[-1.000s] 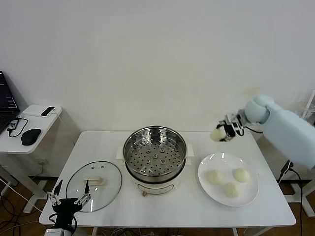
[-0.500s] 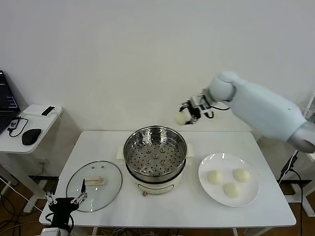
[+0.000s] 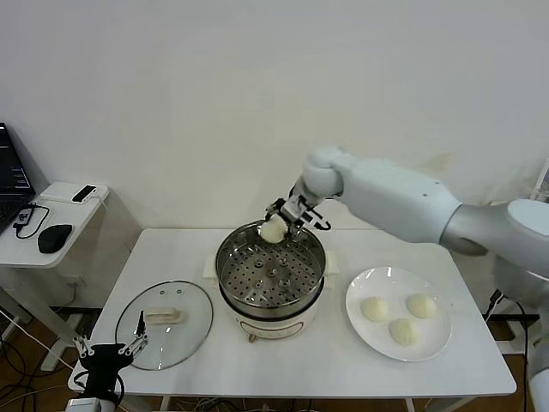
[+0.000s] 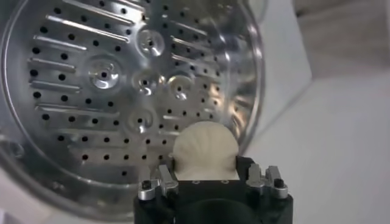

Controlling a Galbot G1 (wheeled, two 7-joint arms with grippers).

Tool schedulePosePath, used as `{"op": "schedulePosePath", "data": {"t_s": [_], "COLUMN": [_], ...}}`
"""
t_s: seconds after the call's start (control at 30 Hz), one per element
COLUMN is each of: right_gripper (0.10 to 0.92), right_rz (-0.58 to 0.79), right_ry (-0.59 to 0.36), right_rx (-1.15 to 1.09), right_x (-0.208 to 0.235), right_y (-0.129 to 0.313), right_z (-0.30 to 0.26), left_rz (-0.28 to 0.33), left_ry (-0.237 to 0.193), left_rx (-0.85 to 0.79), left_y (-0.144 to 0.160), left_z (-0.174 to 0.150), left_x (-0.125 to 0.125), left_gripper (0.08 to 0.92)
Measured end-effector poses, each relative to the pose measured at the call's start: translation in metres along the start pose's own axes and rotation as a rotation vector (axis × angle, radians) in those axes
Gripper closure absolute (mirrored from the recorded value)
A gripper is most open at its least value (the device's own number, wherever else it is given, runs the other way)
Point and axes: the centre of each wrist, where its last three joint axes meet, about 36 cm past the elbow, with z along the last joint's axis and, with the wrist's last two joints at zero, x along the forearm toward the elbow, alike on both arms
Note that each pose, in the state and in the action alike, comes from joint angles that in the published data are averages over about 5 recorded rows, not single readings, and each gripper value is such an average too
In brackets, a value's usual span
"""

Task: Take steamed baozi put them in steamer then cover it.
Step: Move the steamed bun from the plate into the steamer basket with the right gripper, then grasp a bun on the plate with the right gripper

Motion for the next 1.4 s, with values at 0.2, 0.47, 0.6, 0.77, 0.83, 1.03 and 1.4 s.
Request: {"op": "schedulePosePath", "data": {"t_s": [0.2,0.47,0.6,0.77,0.83,1.03,1.4], "right_gripper": [0.400,0.386,0.296,0.209,0.202,0.199,0.200], "right_rz": [-0.005,-0.016,-0.023,-0.028,-0.027,-0.014,0.040], "right_ry": [0.005,0.003,0.003,0.000,-0.001,-0.003,0.049], "right_rx": [0.102,0.172,0.191,0.191,0.180,0.073,-0.288], "right_x": [-0.022,-0.043,-0.046,-0.044,-0.039,-0.001,0.094], "right_y": [-0.003,-0.005,-0.006,-0.006,-0.007,-0.012,0.042], "right_z": [-0.003,-0.007,-0.008,-0.008,-0.006,-0.003,0.014], "left_rz": [0.003,0.000,-0.001,-0.003,-0.003,0.004,0.026], "left_ry": [-0.007,-0.006,-0.007,-0.011,-0.011,-0.012,-0.019], "left_rx": [0.003,0.001,0.002,0.003,0.003,0.001,0.005], "left_y": [-0.002,0.000,0.000,0.001,0.001,0.003,0.002], "left_z": [-0.002,-0.002,-0.002,-0.003,-0.004,-0.004,-0.007], "left_x": [-0.001,-0.001,-0.002,-0.002,-0.003,-0.004,-0.010], "left_gripper": [0.177,0.177,0.177,0.177,0.177,0.177,0.177]}}
